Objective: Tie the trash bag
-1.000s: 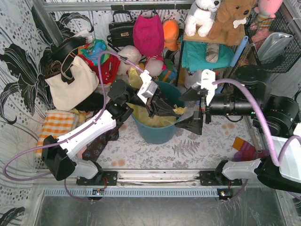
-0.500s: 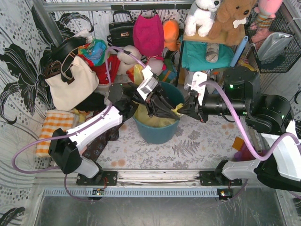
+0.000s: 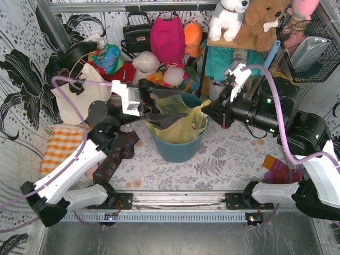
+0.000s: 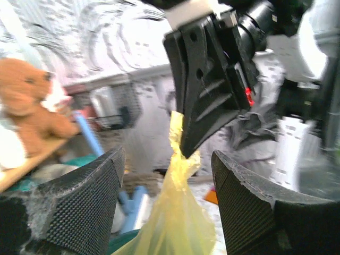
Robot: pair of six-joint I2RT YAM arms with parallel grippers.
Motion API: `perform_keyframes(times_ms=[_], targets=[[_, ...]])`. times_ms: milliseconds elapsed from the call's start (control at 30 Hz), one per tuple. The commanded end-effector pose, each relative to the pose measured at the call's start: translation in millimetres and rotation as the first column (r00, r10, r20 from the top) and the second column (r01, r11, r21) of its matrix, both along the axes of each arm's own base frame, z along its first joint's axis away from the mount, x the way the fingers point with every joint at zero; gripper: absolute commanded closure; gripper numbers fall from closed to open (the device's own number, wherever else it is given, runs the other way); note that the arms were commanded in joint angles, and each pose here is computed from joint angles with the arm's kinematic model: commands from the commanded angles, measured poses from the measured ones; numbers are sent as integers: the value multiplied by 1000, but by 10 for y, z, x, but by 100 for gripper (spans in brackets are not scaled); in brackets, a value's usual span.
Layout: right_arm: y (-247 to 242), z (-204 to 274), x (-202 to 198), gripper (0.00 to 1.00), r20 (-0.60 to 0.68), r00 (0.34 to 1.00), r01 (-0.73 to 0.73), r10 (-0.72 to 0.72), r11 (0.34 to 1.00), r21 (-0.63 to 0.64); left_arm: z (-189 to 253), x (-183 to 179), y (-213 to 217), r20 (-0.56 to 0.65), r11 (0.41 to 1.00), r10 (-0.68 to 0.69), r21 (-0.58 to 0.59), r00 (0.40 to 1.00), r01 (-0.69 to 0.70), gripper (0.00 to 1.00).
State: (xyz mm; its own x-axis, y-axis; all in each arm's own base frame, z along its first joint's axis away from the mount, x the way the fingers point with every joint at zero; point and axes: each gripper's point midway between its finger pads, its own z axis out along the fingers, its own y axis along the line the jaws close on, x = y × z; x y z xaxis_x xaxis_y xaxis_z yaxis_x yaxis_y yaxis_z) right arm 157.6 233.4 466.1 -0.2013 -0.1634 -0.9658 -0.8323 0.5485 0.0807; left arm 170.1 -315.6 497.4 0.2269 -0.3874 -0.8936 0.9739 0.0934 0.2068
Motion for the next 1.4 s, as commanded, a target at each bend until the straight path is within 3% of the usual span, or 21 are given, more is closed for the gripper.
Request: perform_keyframes(times_ms=[0, 133, 367, 500, 633, 700, 800, 967, 1067, 1200, 1300, 1367], targets=[[-41, 240, 272, 100, -150, 960, 263, -235, 942, 207, 45, 421, 242, 28, 932, 362, -37, 932, -360, 25], [-62, 277, 351, 100, -283, 907, 383, -313, 892, 239, 47, 365, 184, 84, 861, 508, -13, 857, -509, 26], [-126, 200, 435, 100, -472, 773, 557, -423, 809, 188, -102, 188, -109, 161, 774, 623, 14, 765, -633, 25], [-195, 125, 435, 100, -522, 712, 616, -469, 775, 144, -159, 167, -188, 169, 739, 665, -10, 727, -674, 23], [-170, 66, 403, 100, -548, 696, 613, -464, 781, 118, -201, 231, -259, 175, 686, 720, -27, 672, -727, 24], [-150, 55, 388, 100, -553, 698, 604, -455, 788, 114, -204, 250, -291, 170, 675, 731, -43, 661, -736, 27], [-140, 46, 376, 100, -558, 697, 600, -449, 792, 112, -199, 258, -366, 165, 676, 732, -55, 661, -735, 41], [-93, 13, 366, 100, -566, 699, 586, -438, 804, 101, -154, 236, -432, 168, 675, 734, -81, 658, -733, 44], [-79, -3, 368, 100, -566, 698, 583, -439, 807, 93, -129, 219, -459, 175, 679, 731, -89, 660, -728, 57], [-62, -6, 355, 100, -570, 700, 575, -430, 813, 93, -118, 179, -494, 191, 700, 710, -82, 678, -709, 58], [-43, 10, 344, 100, -570, 708, 563, -416, 820, 101, -142, 175, -518, 209, 706, 700, -58, 683, -706, 73], [-14, 14, 333, 100, -568, 718, 548, -402, 830, 105, -143, 176, -518, 213, 706, 699, -50, 683, -707, 77]])
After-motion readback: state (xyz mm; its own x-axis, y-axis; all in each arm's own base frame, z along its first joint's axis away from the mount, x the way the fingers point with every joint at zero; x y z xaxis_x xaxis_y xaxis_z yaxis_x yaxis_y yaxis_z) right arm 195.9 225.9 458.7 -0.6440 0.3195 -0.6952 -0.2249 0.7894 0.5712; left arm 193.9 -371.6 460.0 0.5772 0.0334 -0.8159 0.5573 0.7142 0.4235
